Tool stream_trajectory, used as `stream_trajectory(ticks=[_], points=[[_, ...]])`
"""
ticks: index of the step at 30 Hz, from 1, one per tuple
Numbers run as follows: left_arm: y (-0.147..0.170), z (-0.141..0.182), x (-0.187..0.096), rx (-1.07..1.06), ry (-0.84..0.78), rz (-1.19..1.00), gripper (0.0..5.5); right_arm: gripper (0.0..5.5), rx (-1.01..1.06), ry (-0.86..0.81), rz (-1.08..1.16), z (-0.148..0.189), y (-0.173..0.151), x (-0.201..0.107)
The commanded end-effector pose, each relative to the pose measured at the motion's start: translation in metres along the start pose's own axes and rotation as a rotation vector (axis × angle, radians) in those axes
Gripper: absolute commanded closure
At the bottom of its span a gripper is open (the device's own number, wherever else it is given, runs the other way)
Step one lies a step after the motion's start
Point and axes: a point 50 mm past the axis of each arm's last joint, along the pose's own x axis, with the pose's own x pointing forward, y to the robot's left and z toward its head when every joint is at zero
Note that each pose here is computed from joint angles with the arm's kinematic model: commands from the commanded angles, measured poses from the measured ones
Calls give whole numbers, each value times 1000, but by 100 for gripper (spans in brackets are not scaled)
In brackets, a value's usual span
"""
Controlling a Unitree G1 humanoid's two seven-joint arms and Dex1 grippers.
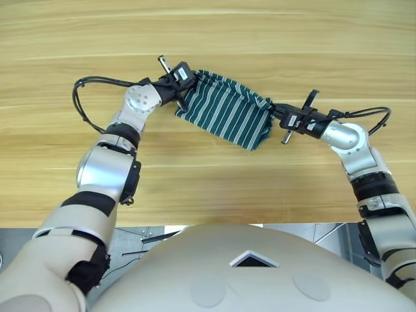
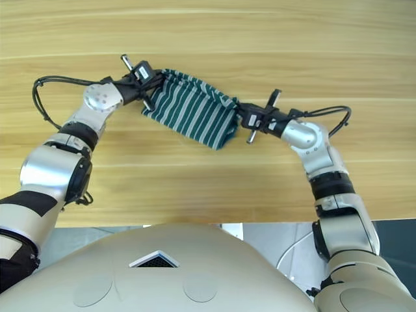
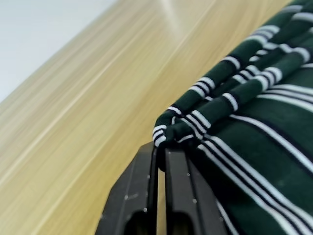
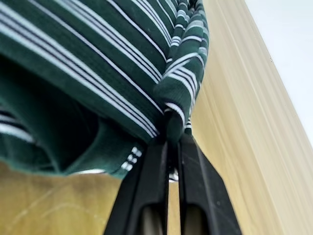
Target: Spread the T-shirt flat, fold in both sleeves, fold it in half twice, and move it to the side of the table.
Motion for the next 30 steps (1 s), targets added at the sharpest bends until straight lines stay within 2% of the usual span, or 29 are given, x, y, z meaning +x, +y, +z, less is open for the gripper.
stream_trajectory(ticks=[1,6,10,11,14,22,30], points=[[-12,-13,4,-27,124,-7,546,545,10,28,0,-6,3,-2],[-21,-19,5,-33,167,-35,546,545,81,73,-48,-13,3,5],[-25,-19,6,-120,165,-66,546,545,242,96,-88,-25,6,15],[-26,-19,6,-128,165,-74,511,508,286,100,-104,-28,6,16],[-27,-19,6,-154,159,-99,456,447,403,86,-154,-33,0,18],[-19,-18,1,-259,115,-117,352,322,735,-96,-244,-37,-19,13],[6,-14,-14,-487,-74,-122,232,181,927,-258,-322,-40,-43,2]])
